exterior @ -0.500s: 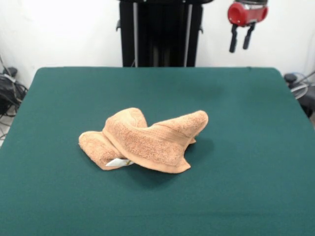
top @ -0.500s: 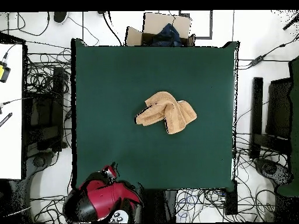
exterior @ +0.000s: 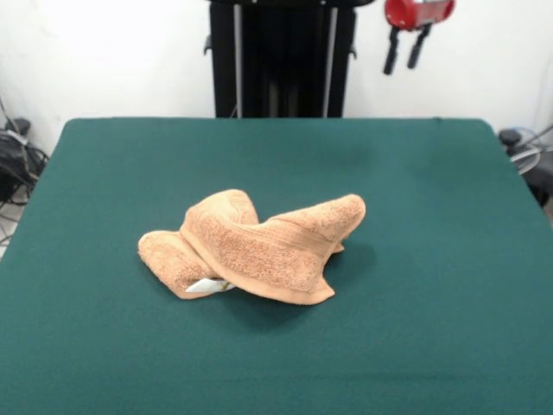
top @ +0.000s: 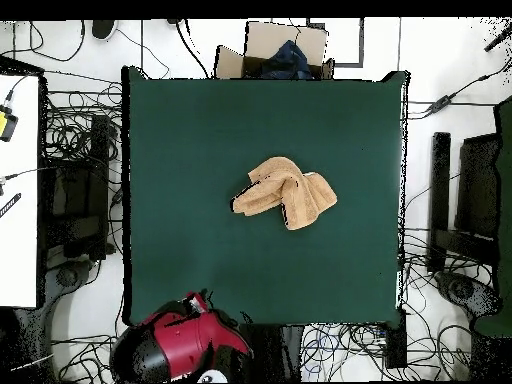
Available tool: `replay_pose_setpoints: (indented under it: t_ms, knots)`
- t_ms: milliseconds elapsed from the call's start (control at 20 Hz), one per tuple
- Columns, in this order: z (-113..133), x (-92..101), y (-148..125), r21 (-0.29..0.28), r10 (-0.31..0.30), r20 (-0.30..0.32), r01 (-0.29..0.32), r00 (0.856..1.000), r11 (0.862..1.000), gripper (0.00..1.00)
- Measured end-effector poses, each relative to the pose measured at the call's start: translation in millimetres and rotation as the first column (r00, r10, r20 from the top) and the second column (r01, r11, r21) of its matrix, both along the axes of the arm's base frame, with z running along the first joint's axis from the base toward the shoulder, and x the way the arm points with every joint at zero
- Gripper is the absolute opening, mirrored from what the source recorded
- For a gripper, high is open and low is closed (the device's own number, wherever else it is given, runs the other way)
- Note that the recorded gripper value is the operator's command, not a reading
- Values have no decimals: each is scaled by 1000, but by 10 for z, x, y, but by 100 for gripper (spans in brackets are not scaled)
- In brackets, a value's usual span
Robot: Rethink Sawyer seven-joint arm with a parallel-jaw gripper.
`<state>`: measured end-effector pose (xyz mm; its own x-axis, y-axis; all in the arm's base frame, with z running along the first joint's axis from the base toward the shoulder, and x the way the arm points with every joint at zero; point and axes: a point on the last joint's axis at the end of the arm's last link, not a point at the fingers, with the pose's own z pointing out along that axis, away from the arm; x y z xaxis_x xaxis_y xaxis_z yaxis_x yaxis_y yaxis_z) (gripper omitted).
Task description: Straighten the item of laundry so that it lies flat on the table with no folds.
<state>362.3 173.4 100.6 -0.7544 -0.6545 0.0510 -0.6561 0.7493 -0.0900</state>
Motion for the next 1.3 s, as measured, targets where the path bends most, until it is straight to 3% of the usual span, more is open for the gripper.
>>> replay_pose_setpoints:
  t_ms: [300,1300]
  knots:
    - [158,162,-416,-45,-58,-55,55,997,997,100]
    - [-23,1048,-1226,-48,-6,51,9,999,999,100]
